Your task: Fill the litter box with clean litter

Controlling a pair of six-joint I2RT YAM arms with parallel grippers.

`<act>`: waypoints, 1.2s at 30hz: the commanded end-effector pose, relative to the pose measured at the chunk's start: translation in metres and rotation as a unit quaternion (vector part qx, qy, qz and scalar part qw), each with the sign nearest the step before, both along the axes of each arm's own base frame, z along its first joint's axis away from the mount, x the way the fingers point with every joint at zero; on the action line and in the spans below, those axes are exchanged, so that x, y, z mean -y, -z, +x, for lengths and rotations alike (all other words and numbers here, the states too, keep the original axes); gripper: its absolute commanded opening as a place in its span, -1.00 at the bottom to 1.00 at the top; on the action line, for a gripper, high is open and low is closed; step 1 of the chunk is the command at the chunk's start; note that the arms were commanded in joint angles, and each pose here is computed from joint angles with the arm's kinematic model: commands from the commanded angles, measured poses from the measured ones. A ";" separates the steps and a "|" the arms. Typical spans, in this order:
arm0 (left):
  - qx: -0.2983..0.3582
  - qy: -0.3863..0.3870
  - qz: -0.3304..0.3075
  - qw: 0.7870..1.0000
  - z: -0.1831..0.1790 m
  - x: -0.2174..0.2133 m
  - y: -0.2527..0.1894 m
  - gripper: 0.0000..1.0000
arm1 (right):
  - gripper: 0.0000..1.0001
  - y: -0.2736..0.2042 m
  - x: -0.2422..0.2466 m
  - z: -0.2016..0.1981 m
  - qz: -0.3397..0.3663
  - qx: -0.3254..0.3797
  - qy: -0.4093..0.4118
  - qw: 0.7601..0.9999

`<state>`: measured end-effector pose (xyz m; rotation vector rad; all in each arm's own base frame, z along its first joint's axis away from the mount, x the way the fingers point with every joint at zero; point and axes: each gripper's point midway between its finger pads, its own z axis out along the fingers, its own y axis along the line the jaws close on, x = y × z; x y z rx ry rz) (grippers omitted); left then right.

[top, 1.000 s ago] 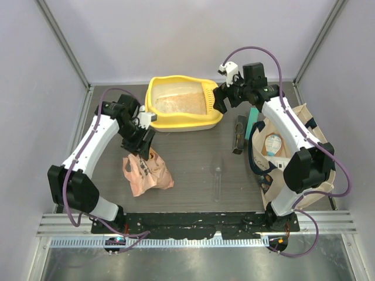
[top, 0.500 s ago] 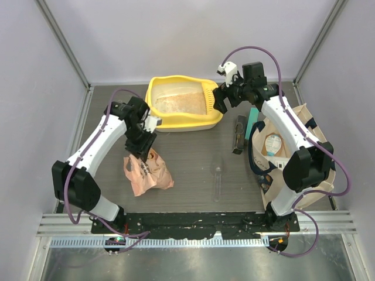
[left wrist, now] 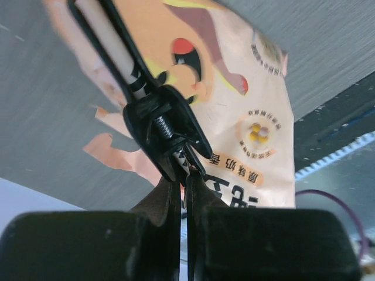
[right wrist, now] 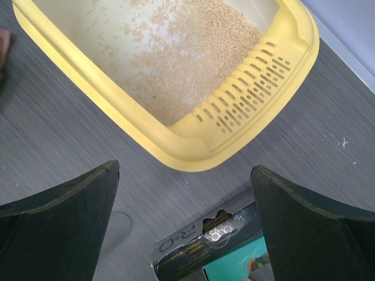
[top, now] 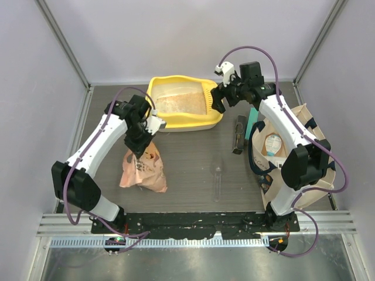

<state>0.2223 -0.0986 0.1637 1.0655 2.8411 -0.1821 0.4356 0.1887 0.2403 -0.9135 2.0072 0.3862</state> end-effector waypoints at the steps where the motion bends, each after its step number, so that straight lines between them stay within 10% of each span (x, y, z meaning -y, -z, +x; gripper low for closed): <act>1: 0.171 0.138 -0.005 0.976 0.051 -0.002 -0.058 -1.00 | 0.99 -0.029 -0.019 0.014 0.022 0.038 -0.027 0.999; 12: 0.140 0.300 -0.045 0.943 0.036 -0.011 -0.057 -1.00 | 0.99 -0.039 -0.079 -0.034 0.059 0.029 -0.189 0.980; 21: 0.210 0.216 -0.088 0.949 0.086 0.006 -0.059 -1.00 | 0.92 -0.039 -0.150 -0.080 0.065 0.075 -0.329 0.939; 28: 0.202 0.158 -0.155 0.954 0.047 -0.010 -0.056 0.03 | 0.88 -0.045 -0.199 -0.084 0.110 0.091 -0.360 0.922; 36: 0.204 0.105 -0.155 0.961 0.019 -0.036 -0.039 0.15 | 0.75 -0.039 -0.250 -0.104 0.132 0.072 -0.407 0.901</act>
